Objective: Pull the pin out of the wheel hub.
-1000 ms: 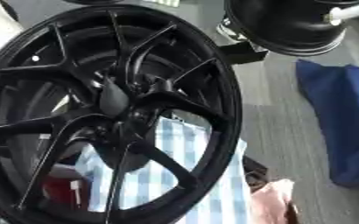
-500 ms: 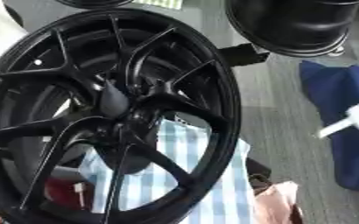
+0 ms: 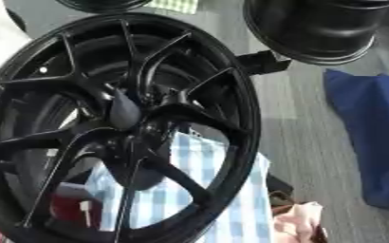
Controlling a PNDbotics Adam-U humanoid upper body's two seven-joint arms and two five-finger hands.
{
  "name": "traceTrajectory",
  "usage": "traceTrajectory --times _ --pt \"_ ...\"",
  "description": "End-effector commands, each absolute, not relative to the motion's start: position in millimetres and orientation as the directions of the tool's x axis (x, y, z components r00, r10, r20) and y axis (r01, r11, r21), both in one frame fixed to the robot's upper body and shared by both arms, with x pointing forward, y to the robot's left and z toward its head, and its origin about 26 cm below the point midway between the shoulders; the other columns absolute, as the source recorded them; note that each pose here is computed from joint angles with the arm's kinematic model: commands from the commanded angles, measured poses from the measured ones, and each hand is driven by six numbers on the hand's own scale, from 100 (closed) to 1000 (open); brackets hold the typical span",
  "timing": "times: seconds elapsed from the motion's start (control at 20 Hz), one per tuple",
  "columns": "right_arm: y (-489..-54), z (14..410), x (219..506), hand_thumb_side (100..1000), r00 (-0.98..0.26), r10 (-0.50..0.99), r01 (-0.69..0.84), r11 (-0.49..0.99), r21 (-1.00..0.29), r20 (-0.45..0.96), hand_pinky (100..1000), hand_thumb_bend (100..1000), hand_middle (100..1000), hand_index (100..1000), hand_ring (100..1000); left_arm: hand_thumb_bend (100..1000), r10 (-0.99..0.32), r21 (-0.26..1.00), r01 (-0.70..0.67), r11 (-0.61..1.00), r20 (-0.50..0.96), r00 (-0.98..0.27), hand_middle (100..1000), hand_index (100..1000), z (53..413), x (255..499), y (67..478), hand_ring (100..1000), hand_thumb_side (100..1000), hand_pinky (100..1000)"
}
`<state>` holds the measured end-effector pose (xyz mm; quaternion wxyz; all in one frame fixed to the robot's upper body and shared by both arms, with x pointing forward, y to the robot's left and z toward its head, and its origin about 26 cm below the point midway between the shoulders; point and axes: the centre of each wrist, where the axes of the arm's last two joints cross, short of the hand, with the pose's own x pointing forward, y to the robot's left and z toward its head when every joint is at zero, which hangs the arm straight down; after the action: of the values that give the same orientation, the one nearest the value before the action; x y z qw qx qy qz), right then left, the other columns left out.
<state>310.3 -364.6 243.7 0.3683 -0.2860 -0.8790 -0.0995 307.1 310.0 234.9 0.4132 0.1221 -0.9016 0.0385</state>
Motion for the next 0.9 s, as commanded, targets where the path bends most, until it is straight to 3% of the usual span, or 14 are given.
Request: traceTrajectory --times 0.05,0.5,0.9 --pt "-342.7 256.7 303.0 375 -0.629 0.409 0.514 0.857 -0.041 0.661 786 102 606 663 662 100 -0.193 0.037 -0.244 0.969 0.731 -0.655 658 751 243.8 304.3 308.4 727 777 683" --pt "-307.2 252.4 302.3 408 -0.653 0.244 0.379 0.925 0.03 0.717 775 100 600 656 659 100 -0.188 0.039 -0.235 0.971 0.731 -0.656 658 751 245.0 304.9 306.2 727 779 682" --pt "-302.3 243.8 308.6 427 -0.617 0.22 0.358 0.934 0.021 0.756 773 100 602 656 664 100 -0.189 0.039 -0.237 0.971 0.736 -0.651 659 751 243.4 305.4 306.5 727 780 682"
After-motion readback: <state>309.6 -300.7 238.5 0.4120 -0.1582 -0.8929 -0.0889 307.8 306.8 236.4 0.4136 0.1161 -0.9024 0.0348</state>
